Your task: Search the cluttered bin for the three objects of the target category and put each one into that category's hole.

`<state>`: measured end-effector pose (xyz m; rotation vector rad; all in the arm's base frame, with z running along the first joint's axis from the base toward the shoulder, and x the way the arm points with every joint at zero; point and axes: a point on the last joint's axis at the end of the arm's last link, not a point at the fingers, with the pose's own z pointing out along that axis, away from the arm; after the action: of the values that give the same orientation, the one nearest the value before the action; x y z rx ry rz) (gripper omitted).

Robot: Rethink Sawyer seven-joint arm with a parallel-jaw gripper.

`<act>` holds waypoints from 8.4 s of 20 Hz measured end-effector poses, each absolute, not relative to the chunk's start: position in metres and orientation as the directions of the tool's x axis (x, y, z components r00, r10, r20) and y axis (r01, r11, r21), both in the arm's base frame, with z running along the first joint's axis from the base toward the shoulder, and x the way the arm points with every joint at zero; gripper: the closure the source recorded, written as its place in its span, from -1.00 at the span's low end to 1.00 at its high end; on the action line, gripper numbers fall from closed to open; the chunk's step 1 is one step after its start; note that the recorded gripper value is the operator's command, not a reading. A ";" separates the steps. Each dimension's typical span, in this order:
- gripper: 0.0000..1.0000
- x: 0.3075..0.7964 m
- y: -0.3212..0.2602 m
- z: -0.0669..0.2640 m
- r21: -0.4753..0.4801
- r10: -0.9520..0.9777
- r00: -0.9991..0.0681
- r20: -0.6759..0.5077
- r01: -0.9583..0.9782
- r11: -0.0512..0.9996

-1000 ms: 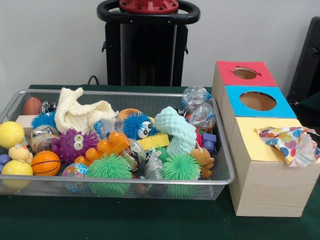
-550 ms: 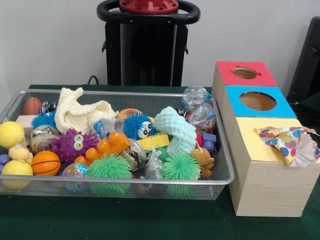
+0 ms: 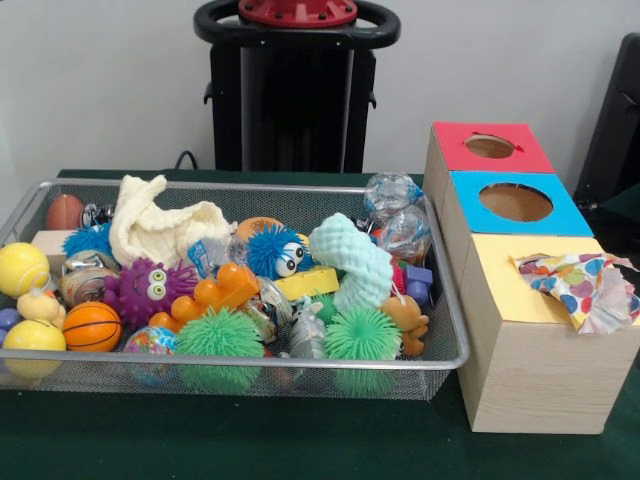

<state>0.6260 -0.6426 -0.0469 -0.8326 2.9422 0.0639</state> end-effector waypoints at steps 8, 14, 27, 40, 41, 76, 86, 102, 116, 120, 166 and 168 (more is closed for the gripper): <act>1.00 0.586 -0.630 -0.026 -0.012 -0.541 -0.827 -0.153 -0.546 0.838; 1.00 0.551 -0.628 -0.019 -0.012 -0.486 -0.863 -0.139 -0.489 0.872; 1.00 0.424 -0.636 0.001 -0.064 -0.271 -0.961 -0.055 -0.267 0.962; 1.00 0.293 -0.615 0.007 -0.134 -0.178 -0.984 0.002 -0.176 0.975; 1.00 0.286 -0.612 0.007 -0.134 -0.176 -0.984 0.006 -0.175 0.975; 1.00 0.184 -0.462 -0.022 0.015 -0.205 -0.976 0.073 -0.205 0.979; 1.00 0.218 -0.467 -0.027 0.007 -0.211 -0.976 0.060 -0.211 0.977; 1.00 0.343 -0.394 -0.010 -0.040 -0.255 -0.965 0.054 -0.257 0.966; 1.00 0.428 -0.323 0.024 -0.065 -0.089 -0.991 0.096 -0.095 0.993; 1.00 0.473 -0.297 0.050 -0.073 -0.042 -0.998 0.055 -0.045 0.996; 1.00 0.587 -0.198 0.146 -0.137 -0.035 -0.999 -0.036 -0.029 0.990; 1.00 0.589 -0.200 0.142 -0.136 -0.030 -0.999 -0.036 -0.025 0.990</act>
<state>0.5887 -0.2002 0.1419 -0.0429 3.0957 -0.2101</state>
